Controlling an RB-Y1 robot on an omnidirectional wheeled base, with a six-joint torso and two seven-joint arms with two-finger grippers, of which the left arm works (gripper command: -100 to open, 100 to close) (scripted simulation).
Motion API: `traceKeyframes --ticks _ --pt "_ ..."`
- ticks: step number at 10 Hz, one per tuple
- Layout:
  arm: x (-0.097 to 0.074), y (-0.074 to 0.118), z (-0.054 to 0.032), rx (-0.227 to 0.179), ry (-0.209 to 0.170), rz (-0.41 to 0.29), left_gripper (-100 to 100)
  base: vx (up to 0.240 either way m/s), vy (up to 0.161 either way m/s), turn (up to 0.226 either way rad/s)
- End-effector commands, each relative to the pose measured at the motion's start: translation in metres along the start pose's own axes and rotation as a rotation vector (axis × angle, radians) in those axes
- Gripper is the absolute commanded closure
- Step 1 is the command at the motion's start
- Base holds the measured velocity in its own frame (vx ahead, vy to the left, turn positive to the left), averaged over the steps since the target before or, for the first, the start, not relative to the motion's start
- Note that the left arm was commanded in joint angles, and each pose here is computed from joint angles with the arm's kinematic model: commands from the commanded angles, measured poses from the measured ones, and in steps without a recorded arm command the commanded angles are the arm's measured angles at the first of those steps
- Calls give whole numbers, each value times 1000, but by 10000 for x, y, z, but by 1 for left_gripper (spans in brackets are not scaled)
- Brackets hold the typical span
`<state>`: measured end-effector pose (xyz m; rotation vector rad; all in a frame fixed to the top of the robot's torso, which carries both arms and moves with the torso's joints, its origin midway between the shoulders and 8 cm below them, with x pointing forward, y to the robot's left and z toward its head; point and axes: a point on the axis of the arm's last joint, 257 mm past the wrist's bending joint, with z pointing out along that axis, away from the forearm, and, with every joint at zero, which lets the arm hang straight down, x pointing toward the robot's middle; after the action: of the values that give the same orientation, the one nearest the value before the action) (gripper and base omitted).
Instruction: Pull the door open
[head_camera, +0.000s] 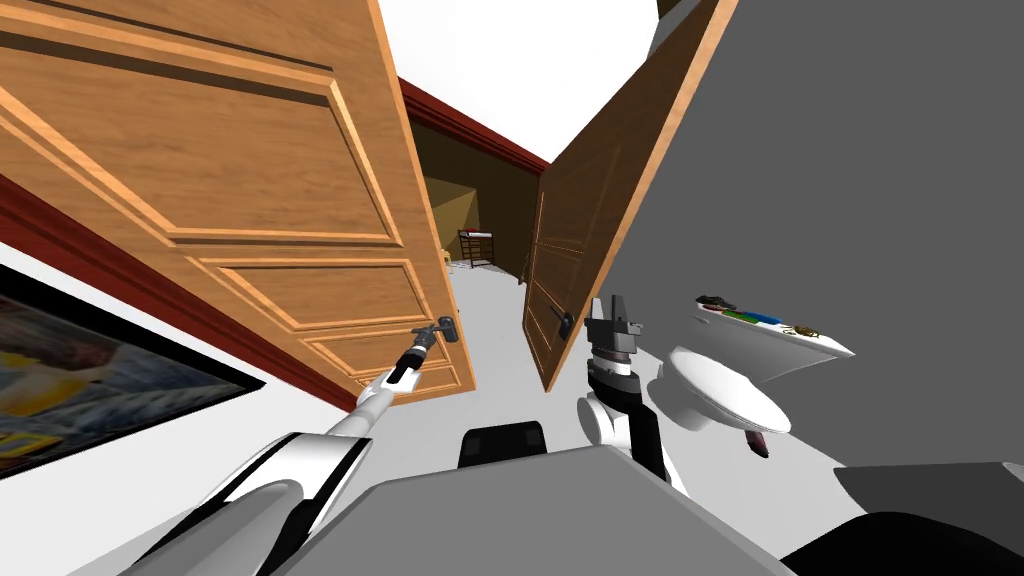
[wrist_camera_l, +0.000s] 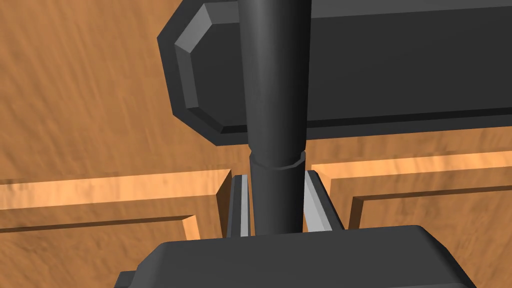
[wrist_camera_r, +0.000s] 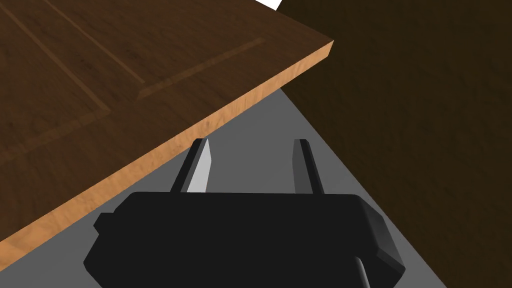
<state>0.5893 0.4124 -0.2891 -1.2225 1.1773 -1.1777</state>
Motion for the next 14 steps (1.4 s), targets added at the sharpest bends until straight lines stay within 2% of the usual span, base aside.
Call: traceKeyframes --ticks 1,2,3,10,11,12,14 --pt "91 34 -15 -4 24 -4 100 -195 93 -82" --pt "38 -1 6 0 12 0 100 -86 40 -31" --pt "110 26 -16 -5 39 -1 100 -164 47 -80" --pt "367 31 -73 -4 142 -4 100 -215 100 -78" --pt "319 28 -70 -4 126 1 100 -90 43 -16" --pt "368 46 -117 -6 156 1 100 -112 67 -54" --pt "412 36 -149 -3 186 2 100 -188 108 -77"
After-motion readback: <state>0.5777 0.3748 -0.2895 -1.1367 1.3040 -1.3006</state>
